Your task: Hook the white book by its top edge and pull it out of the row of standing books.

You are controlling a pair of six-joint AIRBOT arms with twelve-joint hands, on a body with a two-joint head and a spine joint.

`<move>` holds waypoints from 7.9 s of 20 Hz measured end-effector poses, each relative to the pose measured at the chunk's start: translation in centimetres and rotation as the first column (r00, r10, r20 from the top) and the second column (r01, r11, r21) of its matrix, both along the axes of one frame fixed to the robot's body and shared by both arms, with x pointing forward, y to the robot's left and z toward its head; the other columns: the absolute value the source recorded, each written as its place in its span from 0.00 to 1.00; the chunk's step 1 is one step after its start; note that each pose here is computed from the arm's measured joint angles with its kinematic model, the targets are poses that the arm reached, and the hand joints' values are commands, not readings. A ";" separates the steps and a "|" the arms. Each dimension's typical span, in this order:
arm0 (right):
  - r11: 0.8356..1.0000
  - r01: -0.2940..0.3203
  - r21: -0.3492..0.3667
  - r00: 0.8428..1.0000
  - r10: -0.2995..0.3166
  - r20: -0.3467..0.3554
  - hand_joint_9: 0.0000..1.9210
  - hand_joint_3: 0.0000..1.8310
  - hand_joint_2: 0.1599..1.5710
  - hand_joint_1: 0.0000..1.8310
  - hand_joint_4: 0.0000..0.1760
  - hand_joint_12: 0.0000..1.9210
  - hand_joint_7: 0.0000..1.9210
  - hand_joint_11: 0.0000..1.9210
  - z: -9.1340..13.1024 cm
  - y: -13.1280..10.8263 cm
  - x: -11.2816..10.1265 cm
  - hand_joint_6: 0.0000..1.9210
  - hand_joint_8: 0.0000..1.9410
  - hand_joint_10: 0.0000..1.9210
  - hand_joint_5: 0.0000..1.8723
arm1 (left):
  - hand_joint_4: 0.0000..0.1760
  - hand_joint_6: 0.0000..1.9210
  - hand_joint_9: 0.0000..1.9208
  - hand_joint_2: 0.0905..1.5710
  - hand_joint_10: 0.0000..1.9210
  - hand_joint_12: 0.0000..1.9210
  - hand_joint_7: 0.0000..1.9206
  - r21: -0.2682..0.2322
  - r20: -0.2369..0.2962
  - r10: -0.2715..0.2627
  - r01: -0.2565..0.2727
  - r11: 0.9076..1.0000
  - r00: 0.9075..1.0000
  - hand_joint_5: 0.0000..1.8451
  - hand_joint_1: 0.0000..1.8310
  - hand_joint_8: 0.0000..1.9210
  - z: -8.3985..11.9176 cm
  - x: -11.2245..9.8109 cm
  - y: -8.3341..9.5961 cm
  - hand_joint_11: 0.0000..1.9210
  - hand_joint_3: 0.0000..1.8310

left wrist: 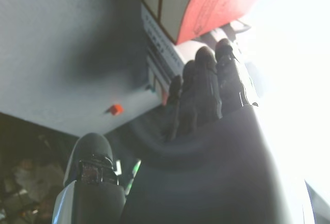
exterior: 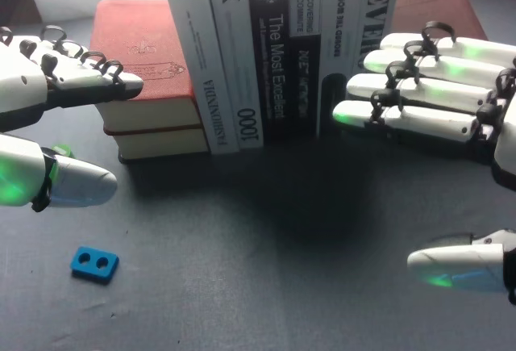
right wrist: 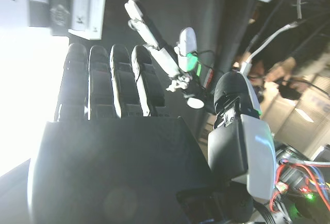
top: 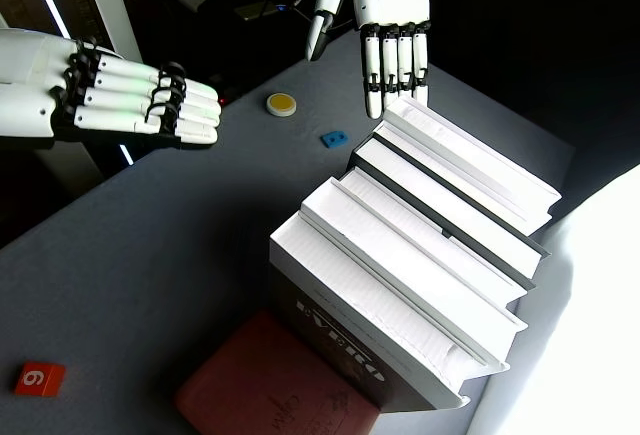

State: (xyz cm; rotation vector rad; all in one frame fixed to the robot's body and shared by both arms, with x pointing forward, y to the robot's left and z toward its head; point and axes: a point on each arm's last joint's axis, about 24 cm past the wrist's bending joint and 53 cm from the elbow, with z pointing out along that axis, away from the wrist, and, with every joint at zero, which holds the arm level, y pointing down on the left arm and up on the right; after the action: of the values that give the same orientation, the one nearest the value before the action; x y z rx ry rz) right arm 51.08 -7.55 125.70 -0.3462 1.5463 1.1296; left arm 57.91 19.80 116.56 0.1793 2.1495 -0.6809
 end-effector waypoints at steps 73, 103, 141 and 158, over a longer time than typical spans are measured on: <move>0.854 0.509 0.109 0.773 -0.509 0.379 0.03 0.00 0.72 0.00 0.00 0.00 0.05 0.00 2.3 -2.2 12.7 0.00 0.00 0.00 0.07 | 0.00 0.00 0.00 0.76 0.00 0.03 0.01 0.025 -0.016 -0.015 0.015 1.000 1.000 0.00 0.00 0.00 -0.5 0.3 0.6 0.00 0.00; 0.866 0.473 -0.164 0.798 -0.342 0.496 0.03 0.00 0.72 0.00 0.00 0.00 0.05 0.00 1.8 -0.5 4.3 0.01 0.00 0.00 0.07 | 0.00 0.00 0.00 0.76 0.00 0.05 0.01 0.027 -0.010 0.009 -0.009 1.000 1.000 0.00 0.00 0.00 -0.3 0.8 1.7 0.00 0.00; 0.840 0.384 -0.384 0.880 -0.207 0.427 0.03 0.00 0.74 0.00 0.00 0.00 0.06 0.01 -2.8 0.5 -0.4 0.00 0.00 0.00 0.08 | 0.00 0.00 0.02 0.76 0.00 0.07 0.02 0.029 -0.010 0.019 -0.019 0.999 1.000 0.00 0.00 0.00 -0.3 1.0 2.1 0.00 0.00; 0.787 0.291 -0.544 0.946 -0.151 0.288 0.03 0.00 0.73 0.00 0.00 0.01 0.06 0.00 -9.0 0.2 -0.3 0.00 0.00 0.00 0.08 | 0.00 0.00 0.00 0.76 0.00 0.04 0.00 0.029 -0.006 0.028 -0.027 0.999 1.000 0.00 0.00 0.00 -0.2 1.3 2.4 0.00 0.00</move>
State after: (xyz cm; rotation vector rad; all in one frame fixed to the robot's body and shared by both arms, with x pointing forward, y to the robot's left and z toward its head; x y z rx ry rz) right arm 50.76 -7.34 116.71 -0.6618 1.6466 0.3850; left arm 59.20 22.23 116.32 0.1630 2.1651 -0.6356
